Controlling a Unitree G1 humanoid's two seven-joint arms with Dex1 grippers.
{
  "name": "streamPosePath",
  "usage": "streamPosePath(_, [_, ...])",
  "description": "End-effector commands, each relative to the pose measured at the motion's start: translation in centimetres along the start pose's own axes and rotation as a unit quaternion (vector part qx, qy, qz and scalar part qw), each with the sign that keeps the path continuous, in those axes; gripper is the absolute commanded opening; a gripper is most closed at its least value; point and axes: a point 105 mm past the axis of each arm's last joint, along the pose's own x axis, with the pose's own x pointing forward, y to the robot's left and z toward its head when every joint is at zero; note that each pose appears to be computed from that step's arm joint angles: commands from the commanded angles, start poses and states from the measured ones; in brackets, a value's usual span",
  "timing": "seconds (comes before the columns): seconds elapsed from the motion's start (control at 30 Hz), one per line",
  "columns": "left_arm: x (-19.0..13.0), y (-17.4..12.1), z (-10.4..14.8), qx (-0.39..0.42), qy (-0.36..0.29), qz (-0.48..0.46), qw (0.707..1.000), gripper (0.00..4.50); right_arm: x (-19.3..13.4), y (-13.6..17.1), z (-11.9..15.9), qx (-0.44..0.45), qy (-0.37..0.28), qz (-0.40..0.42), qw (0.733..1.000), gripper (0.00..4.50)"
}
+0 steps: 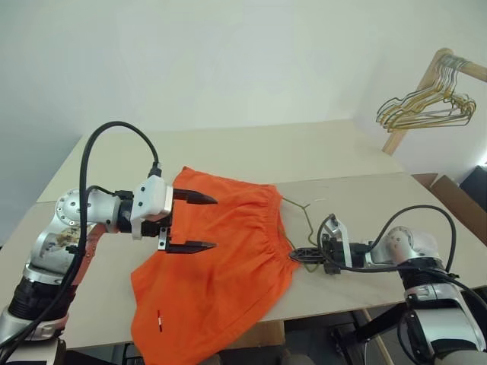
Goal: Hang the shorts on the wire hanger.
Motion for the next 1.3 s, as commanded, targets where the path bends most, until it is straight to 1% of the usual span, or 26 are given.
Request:
streamPosePath(0.03, [-0.3, 0.7, 1.0, 0.020, -0.003, 0.011, 1.000, 4.47, 1.4, 0.7, 0.0, -0.068, 0.012, -0.008, 0.998, 0.00])
streamPosePath(0.1, [-0.2, 0.7, 1.0, 0.021, -0.006, 0.010, 1.000, 4.47, 2.2, 0.9, -0.6, -0.075, 0.030, -0.007, 0.997, 0.00])
streamPosePath(0.13, [0.0, 0.9, 1.0, 0.022, -0.008, 0.008, 1.000, 4.47, 2.6, 0.8, -0.6, -0.058, 0.028, -0.005, 0.998, 0.00])
streamPosePath(0.23, [0.3, 1.0, 1.0, 0.024, -0.012, 0.006, 1.000, 4.47, 3.3, -0.3, -0.2, -0.010, 0.010, -0.010, 1.000, 0.00])
streamPosePath(0.3, [0.4, 1.2, 1.1, 0.025, -0.013, 0.005, 1.000, 4.47, 3.4, -0.4, 0.1, -0.002, 0.003, -0.009, 1.000, 0.00])
streamPosePath(0.4, [0.5, 1.3, 1.1, 0.029, -0.013, 0.003, 0.999, 4.47, 3.6, -0.4, -0.1, -0.014, 0.026, -0.015, 0.999, 0.00])
streamPosePath(0.6, [-0.1, 1.2, 1.0, 0.032, -0.004, 0.011, 0.999, 4.47, 2.6, 1.7, -0.5, -0.043, 0.065, 0.028, 0.997, 0.00])
streamPosePath(0.73, [-0.4, 1.1, 1.0, 0.033, -0.001, 0.013, 0.999, 4.47, 1.9, 2.0, -1.3, -0.051, 0.098, 0.025, 0.994, 0.00])
streamPosePath(0.9, [-0.4, 0.5, 0.7, 0.028, 0.002, 0.011, 1.000, 4.47, 1.8, 2.4, -1.3, -0.066, 0.123, 0.018, 0.990, 0.00])
streamPosePath(0.93, [-0.4, 0.4, 0.7, 0.028, 0.001, 0.011, 1.000, 4.47, 1.9, 2.3, -0.9, -0.065, 0.118, 0.008, 0.991, 0.00])
streamPosePath(1.0, [-0.2, 0.4, 0.8, 0.028, -0.002, 0.013, 1.000, 4.47, 2.1, 1.6, 0.7, -0.057, 0.090, -0.021, 0.994, 0.00])
streamPosePath(1.07, [-0.2, 0.3, 0.8, 0.027, -0.003, 0.013, 1.000, 4.47, 2.2, 1.5, 1.8, -0.053, 0.071, -0.029, 0.996, 0.00])
streamPosePath(1.27, [-0.2, 0.4, 0.8, 0.028, -0.002, 0.017, 0.999, 4.47, 2.2, 1.6, 2.1, -0.076, 0.066, -0.025, 0.995, 0.00])
streamPosePath(1.3, [-0.3, 0.5, 0.8, 0.029, -0.001, 0.018, 0.999, 4.47, 2.0, 1.6, 2.2, -0.101, 0.064, -0.039, 0.992, 0.00])
